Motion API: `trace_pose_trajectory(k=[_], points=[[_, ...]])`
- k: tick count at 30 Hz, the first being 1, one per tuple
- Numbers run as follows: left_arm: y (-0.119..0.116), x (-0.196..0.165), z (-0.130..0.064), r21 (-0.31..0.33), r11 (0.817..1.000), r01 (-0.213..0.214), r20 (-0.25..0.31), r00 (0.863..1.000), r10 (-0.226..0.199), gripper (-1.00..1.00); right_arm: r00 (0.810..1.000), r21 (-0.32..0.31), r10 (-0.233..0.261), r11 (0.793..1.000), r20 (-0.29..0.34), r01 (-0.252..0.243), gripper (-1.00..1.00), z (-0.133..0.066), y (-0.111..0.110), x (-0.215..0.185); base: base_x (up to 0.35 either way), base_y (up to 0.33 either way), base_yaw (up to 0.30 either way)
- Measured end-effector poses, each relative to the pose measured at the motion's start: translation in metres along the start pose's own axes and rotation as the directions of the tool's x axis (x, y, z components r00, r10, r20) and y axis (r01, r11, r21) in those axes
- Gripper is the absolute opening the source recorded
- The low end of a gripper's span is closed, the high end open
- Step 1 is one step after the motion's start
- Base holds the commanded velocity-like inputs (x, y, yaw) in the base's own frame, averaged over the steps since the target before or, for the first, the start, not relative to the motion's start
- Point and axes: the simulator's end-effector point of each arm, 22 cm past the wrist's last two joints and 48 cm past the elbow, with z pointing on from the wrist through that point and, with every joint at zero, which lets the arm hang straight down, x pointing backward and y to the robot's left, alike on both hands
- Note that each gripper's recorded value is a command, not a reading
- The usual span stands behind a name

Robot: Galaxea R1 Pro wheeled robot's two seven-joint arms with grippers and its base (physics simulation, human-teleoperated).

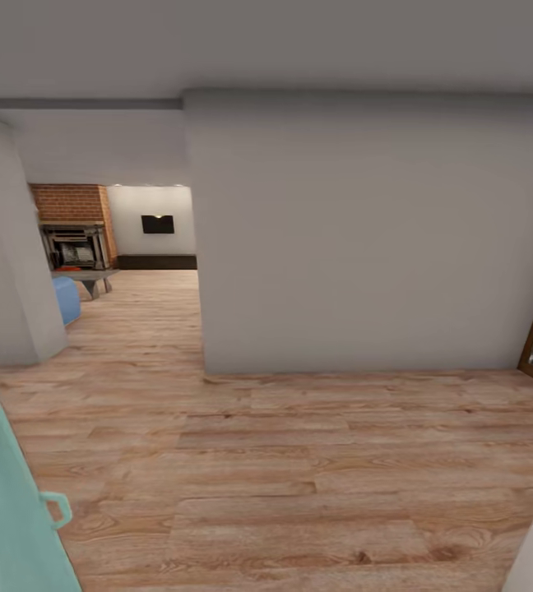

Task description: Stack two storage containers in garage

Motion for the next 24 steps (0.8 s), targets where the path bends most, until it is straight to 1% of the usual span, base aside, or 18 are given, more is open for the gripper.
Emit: trace_pose_trajectory(k=[7, 18, 23, 24], points=[[-0.0009, -0.0007, 0.0000, 0.001, 1.000, 0.000, 0.004, 1.000, 0.000, 1.00, 1.000, 0.001, 0.000, 1.000, 0.000, 0.000, 1.00, 0.0000, -0.0009, 0.0001, 0.323, 0.000, 0.000], [-0.0023, -0.0008, 0.0000, 0.003, 1.000, -0.001, 0.005, 1.000, 0.001, 1.00, 1.000, -0.002, 0.013, 1.000, 0.001, -0.013, 1.00, 0.0001, 0.0016, -0.0006, 0.323, 0.000, 0.000], [-0.0023, -0.0008, 0.0000, 0.003, 1.000, -0.001, 0.006, 1.000, 0.001, 1.00, 1.000, -0.001, 0.012, 1.000, 0.001, -0.012, 1.00, 0.0000, 0.0005, -0.0003, 0.323, 0.000, 0.000], [-0.0024, -0.0008, 0.0000, 0.003, 1.000, -0.001, 0.006, 1.000, 0.001, 1.00, 1.000, -0.002, 0.005, 1.000, 0.001, -0.005, 1.00, 0.0000, 0.0009, -0.0003, 0.323, 0.000, 0.000]])
